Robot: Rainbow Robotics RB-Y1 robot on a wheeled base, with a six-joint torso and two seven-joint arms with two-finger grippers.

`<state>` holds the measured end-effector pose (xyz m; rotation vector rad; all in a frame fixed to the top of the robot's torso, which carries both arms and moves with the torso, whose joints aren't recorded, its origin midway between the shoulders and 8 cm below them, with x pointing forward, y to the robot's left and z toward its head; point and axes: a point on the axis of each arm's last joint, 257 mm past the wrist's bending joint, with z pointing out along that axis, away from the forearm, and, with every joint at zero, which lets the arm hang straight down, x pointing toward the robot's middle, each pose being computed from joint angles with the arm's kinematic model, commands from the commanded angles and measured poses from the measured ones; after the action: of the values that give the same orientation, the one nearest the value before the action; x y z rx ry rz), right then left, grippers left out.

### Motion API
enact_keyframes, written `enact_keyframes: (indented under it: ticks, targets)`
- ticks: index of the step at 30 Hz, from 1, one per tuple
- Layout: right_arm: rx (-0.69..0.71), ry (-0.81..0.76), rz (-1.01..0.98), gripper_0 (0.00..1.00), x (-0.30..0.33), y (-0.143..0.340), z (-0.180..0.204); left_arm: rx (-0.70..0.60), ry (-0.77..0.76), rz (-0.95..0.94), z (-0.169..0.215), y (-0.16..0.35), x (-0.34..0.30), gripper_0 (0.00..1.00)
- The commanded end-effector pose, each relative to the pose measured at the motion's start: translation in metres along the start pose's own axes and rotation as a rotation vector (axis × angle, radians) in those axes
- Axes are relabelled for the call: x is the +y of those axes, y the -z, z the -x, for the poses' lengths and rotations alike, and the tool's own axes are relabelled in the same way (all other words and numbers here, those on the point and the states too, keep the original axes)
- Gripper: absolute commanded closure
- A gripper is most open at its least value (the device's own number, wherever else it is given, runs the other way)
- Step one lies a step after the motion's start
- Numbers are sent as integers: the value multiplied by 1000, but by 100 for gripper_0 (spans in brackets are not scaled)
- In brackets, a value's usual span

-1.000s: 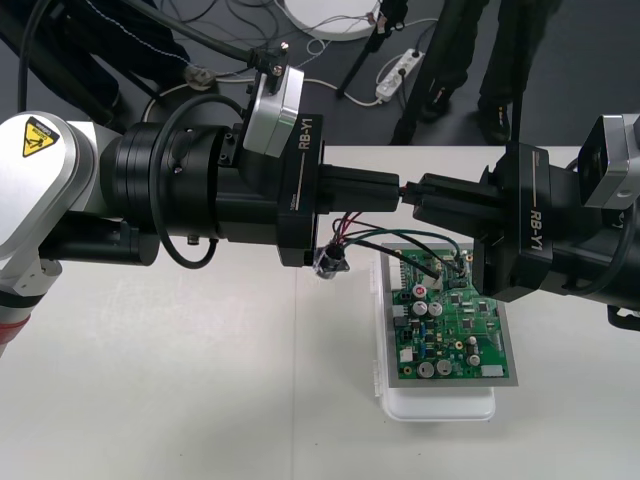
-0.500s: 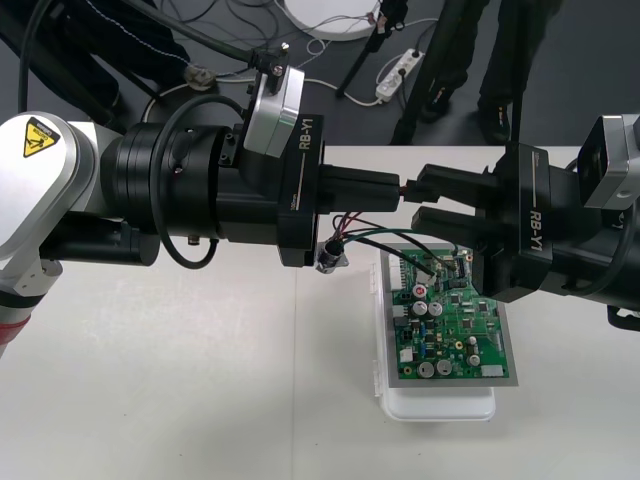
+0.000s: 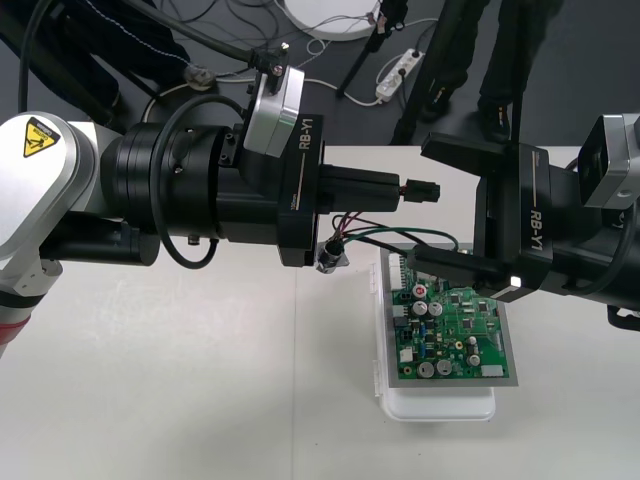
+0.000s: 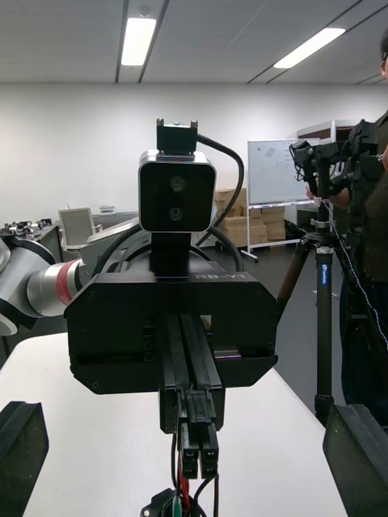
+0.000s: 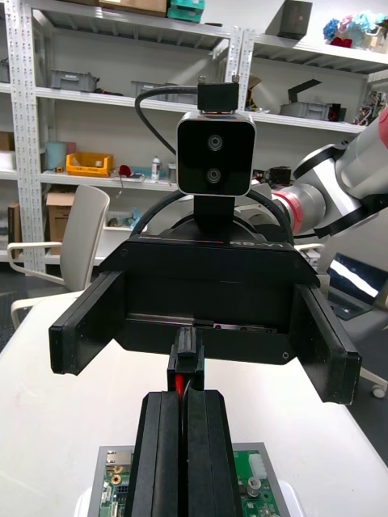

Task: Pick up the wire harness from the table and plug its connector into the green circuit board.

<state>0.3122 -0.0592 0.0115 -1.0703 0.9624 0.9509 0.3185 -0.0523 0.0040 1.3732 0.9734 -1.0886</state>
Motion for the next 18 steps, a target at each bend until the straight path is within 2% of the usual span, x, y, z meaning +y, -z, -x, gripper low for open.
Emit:
enact_keyframes:
  ticks: [1,13,18]
  targets:
    - [-33,-33,15,0,1,-8,12,-46,-43,11,22,-10,7,100]
    - [-17,-21,1,0,-8,-2,9,-26,-4,48,-6,2,4,100]
    - [55,9,23,0,-9,9,-2,-14,10,67,-18,11,4,100]
